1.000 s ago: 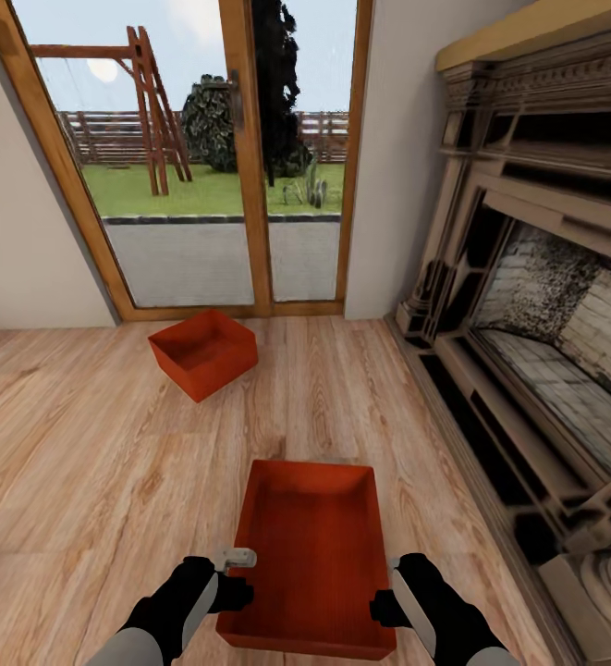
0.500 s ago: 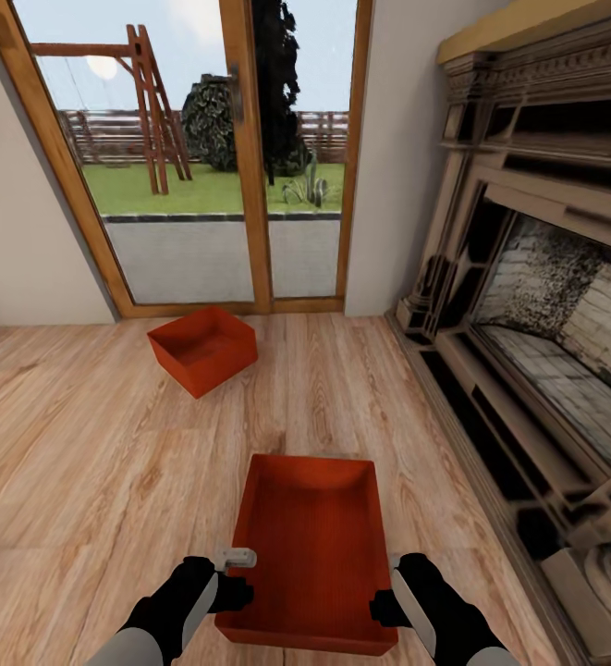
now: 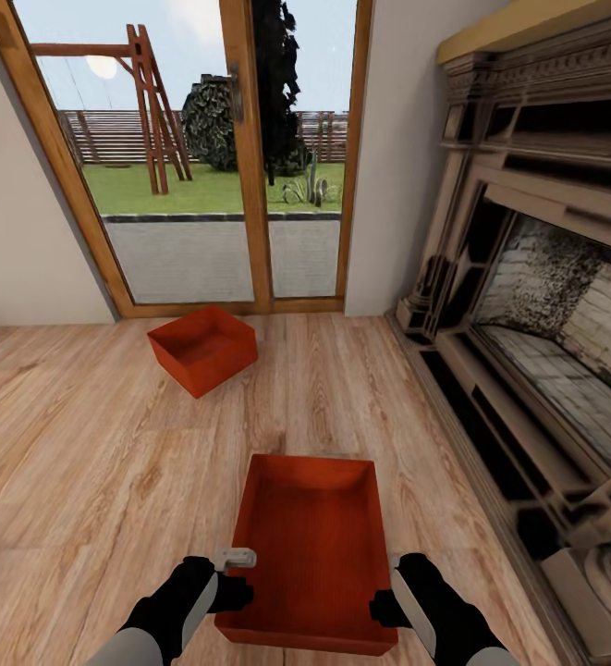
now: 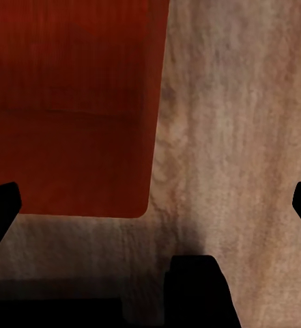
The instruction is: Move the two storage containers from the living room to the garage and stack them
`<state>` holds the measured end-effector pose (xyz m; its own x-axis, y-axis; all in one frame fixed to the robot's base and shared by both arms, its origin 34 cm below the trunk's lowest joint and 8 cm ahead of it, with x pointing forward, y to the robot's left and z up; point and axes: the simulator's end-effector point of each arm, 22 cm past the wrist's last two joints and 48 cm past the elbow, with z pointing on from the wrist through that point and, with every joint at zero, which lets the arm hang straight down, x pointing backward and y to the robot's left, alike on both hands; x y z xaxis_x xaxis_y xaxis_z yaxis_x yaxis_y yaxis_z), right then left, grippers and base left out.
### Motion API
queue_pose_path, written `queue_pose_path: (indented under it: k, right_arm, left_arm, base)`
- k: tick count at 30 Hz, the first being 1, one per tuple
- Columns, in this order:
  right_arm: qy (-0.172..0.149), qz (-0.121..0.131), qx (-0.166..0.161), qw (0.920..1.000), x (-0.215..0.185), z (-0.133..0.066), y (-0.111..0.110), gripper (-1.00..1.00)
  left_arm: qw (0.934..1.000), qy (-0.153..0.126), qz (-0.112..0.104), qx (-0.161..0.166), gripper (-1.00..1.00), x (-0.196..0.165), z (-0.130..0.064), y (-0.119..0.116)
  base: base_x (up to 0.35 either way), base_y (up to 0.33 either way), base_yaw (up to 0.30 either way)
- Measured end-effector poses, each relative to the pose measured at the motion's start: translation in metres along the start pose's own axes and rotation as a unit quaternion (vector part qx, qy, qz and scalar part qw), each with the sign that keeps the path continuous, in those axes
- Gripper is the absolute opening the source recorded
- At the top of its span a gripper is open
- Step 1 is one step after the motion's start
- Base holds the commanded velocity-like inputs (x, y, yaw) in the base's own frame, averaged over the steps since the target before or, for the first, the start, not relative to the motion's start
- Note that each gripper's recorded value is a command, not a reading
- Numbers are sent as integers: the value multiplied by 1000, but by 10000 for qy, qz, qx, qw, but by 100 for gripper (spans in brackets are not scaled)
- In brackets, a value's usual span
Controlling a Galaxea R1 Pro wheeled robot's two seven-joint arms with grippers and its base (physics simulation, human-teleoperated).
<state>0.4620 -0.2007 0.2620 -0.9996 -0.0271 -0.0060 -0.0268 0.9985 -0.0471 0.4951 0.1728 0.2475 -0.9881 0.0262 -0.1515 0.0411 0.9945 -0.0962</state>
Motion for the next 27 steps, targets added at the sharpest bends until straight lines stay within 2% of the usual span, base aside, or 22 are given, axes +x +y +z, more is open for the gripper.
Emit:
queue_pose_path:
  k: [10,17,27]
  right_arm:
    - [2,0,4,10000,0,0,-1,100]
    - [-2,0,1,10000,0,0,0,100]
    - [1,0,3,10000,0,0,0,100]
  left_arm:
    - [10000,-2,0,8,100,0,0,0]
    - [10000,-4,0,7,100,0,0,0]
    - [10000,-2,-4,12,100,0,0,-1]
  base:
    - [3,0,0]
    - [179,0,0]
    - [18,0,0]
